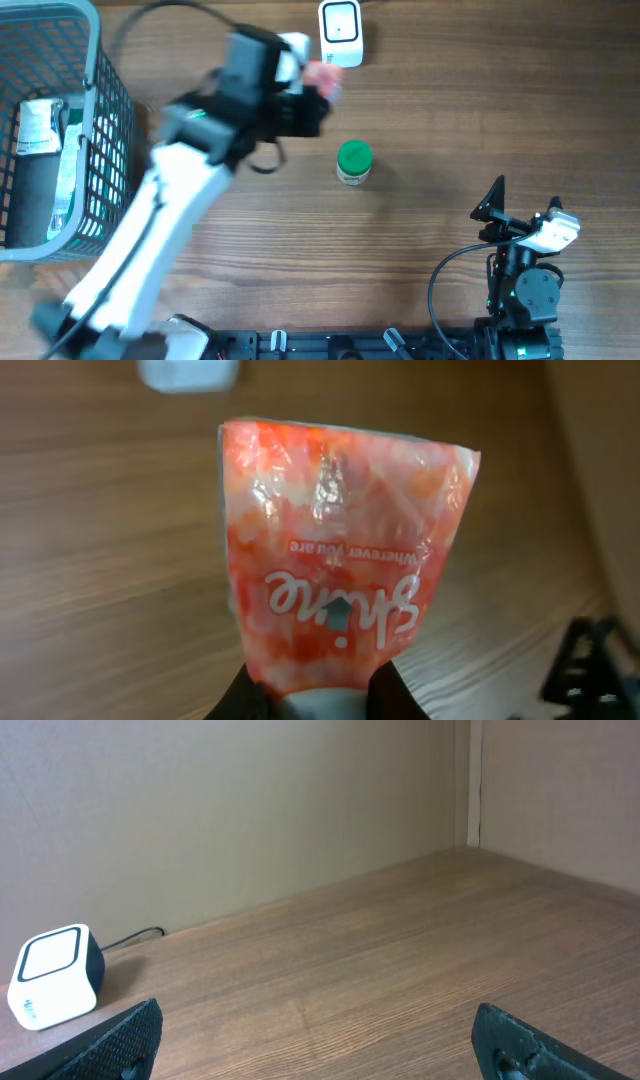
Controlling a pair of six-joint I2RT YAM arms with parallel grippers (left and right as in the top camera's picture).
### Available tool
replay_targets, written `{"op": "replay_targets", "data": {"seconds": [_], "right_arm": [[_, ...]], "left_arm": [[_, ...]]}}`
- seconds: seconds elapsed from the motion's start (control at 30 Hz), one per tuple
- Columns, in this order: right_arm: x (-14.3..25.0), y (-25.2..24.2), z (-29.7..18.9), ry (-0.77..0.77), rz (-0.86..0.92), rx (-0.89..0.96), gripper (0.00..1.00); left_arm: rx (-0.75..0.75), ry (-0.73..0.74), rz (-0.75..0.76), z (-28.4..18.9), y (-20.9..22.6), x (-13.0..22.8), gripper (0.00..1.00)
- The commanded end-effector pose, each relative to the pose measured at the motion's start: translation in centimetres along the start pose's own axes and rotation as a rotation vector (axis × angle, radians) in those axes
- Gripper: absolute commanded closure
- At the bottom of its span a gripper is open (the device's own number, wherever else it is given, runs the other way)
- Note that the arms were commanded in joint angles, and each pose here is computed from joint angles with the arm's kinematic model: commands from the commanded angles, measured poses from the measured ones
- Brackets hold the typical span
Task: Scan the item barcode
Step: 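Move red box past scanner with left gripper, place beside jar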
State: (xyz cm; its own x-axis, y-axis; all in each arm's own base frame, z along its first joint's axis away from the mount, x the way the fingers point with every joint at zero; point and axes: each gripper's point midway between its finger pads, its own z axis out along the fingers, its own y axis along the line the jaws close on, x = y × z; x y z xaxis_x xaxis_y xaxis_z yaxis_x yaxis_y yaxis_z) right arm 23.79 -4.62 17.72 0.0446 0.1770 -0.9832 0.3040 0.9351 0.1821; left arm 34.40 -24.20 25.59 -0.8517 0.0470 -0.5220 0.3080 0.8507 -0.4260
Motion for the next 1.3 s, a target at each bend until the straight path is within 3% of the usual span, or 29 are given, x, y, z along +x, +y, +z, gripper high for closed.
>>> {"op": "replay_targets", "data": {"seconds": [0.0, 0.17, 0.37, 0.5, 0.73, 0.83, 0.9, 1.07, 1.27], "right_arm": [[-0.3, 0.0, 0.0, -0.010, 0.001, -0.002, 0.00], [-0.3, 0.0, 0.0, -0.010, 0.002, -0.002, 0.00], [-0.3, 0.0, 0.0, -0.010, 0.002, -0.002, 0.00], [-0.3, 0.0, 0.0, -0.010, 0.002, -0.002, 0.00], [-0.3, 0.0, 0.0, -0.010, 0.002, -0.002, 0.00], [-0.3, 0.0, 0.0, -0.010, 0.002, -0.002, 0.00], [-0.3, 0.0, 0.0, -0.010, 0.002, -0.002, 0.00], [-0.3, 0.0, 0.0, -0.010, 0.002, -0.002, 0.00], [-0.3, 0.0, 0.0, -0.010, 0.002, -0.002, 0.00]], "left_arm": [[0.034, 0.149, 0.164, 6.6, -3.2, 4.0, 0.88], [0.056, 0.295, 0.257, 13.8, -6.0, 9.6, 0.84], [0.018, 0.358, 0.351, 19.1, -7.5, 14.5, 0.82], [-0.138, 0.364, 0.390, 21.5, -4.7, 15.8, 0.79], [-0.164, 0.362, 0.376, 21.9, -3.4, 15.3, 0.70], [-0.193, 0.320, 0.385, 21.3, -3.4, 14.1, 0.27], [-0.166, 0.258, 0.387, 19.9, -5.0, 12.0, 0.03], [-0.079, 0.062, 0.364, 14.5, -8.8, 5.1, 0.00], [-0.036, -0.168, 0.291, 6.6, -9.2, -3.2, 0.00]]}}
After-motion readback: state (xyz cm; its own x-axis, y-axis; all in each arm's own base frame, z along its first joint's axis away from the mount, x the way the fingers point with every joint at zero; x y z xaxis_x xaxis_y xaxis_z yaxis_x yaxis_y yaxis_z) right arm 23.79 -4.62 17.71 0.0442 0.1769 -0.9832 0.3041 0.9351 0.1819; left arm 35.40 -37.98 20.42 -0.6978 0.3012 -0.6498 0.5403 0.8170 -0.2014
